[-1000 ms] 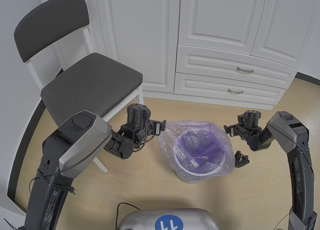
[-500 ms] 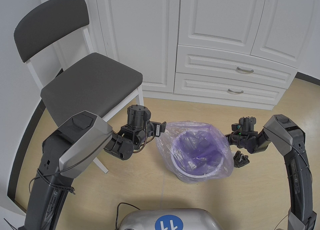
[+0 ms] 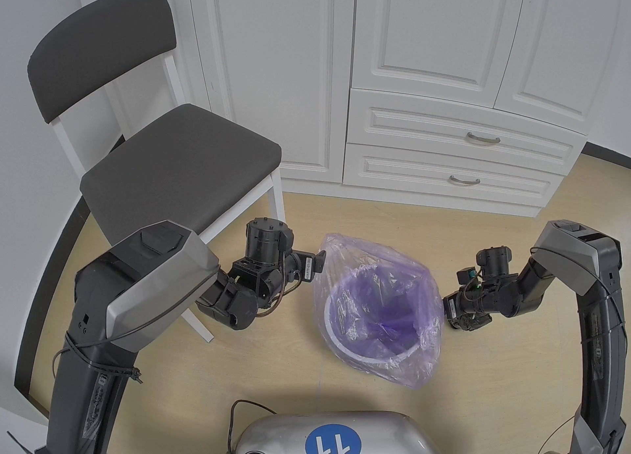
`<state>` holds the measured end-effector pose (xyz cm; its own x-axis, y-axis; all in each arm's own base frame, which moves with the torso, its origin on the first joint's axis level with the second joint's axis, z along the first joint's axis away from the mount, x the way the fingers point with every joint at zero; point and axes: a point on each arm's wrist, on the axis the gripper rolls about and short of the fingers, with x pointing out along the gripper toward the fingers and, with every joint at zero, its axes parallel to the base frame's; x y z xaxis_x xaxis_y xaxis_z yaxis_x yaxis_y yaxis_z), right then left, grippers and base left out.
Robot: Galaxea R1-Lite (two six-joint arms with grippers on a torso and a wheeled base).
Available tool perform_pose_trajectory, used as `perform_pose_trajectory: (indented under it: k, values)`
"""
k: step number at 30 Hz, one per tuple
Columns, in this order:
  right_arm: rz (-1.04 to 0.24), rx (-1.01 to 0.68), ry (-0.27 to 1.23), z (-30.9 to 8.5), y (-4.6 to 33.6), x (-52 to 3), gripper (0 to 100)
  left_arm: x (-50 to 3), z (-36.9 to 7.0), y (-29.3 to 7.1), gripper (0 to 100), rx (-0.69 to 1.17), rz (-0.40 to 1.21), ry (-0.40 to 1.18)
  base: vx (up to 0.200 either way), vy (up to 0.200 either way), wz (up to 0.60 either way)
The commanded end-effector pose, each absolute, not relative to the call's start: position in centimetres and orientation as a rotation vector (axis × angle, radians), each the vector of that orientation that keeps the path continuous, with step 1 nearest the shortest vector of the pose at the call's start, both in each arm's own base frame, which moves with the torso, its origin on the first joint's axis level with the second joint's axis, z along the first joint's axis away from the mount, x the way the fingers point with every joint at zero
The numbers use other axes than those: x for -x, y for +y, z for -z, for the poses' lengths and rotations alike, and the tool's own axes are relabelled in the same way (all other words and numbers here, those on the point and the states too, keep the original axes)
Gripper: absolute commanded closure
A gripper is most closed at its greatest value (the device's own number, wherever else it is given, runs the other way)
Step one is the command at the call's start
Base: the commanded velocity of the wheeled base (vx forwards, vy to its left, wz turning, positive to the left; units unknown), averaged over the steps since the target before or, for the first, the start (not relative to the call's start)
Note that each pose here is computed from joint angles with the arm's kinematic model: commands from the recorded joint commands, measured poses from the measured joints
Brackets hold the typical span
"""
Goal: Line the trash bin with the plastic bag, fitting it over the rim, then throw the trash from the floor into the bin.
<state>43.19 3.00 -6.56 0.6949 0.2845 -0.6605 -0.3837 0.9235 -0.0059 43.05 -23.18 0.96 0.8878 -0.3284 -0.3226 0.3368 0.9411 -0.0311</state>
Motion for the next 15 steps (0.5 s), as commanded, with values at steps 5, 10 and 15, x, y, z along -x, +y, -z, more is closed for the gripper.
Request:
perform_pose_trajectory:
  k: [5, 10, 15]
  values:
    - [-0.288, 0.187, 0.519, 4.5, -0.1, -43.3, 0, -42.4, -0.9, -22.9, 0, -0.027, 0.348, 0.336, 0.000, 0.000, 0.00]
    - [-0.178, 0.292, 0.447, 1.8, -3.3, -43.3, 0, -42.3, -0.8, -22.9, 0, -0.026, 0.347, 0.343, 0.000, 0.000, 0.00]
    - [-0.147, 0.289, 0.371, -1.8, -3.7, -42.8, 0, -42.0, -1.0, -23.1, 0, 0.001, 0.348, 0.348, 0.000, 0.000, 0.00]
